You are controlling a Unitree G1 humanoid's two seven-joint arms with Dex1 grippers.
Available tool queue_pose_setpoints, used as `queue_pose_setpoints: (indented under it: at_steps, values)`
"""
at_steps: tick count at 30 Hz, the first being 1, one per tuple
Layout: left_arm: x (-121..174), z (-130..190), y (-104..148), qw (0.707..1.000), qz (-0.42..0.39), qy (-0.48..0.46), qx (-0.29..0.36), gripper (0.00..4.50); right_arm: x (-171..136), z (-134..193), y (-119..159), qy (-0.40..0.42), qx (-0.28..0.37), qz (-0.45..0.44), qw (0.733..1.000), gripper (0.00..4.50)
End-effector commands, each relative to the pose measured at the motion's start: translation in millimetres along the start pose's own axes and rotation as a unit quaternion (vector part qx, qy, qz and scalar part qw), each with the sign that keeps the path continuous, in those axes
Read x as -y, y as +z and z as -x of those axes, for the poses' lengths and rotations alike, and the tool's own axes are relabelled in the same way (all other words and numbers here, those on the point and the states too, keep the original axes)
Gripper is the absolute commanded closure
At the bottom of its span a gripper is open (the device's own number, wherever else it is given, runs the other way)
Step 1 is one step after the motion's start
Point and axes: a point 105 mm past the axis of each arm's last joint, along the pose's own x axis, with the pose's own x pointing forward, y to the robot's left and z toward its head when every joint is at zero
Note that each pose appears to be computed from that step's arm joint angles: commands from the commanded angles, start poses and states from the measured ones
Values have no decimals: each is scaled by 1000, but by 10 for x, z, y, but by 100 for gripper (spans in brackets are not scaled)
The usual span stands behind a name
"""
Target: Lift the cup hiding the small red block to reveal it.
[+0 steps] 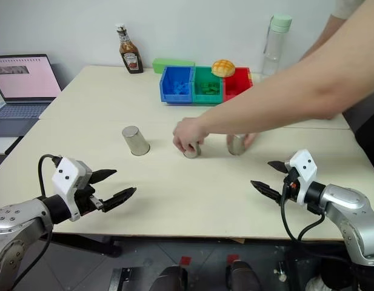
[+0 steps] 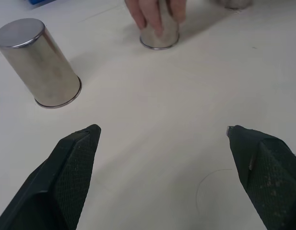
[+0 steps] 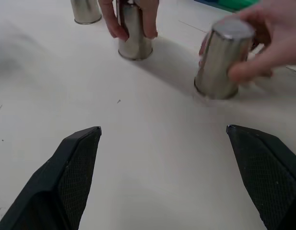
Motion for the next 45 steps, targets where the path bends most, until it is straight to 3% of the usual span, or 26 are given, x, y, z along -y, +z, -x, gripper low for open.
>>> queue_pose_setpoints:
  at_steps: [1,16,28,38,45]
  values:
    - [0,8,94,1000,-16,-2,10,0,-28,5,114,4,19,17,1000,7]
    - [26,-31,146,1000,-11,-2,25,0,-71,-96,122,24,35,18,999,7]
    - [45,-188,192,999,-1,6,31,0,-360,-416,404,85,78,10,993,7]
    - [-29,-46,270,999,-9,-12,41,0,-452,-1010,602,74,89,9,993,7]
    - [-163,109,288,999,-6,-9,34,0,-556,-1739,961,50,117,-6,992,7]
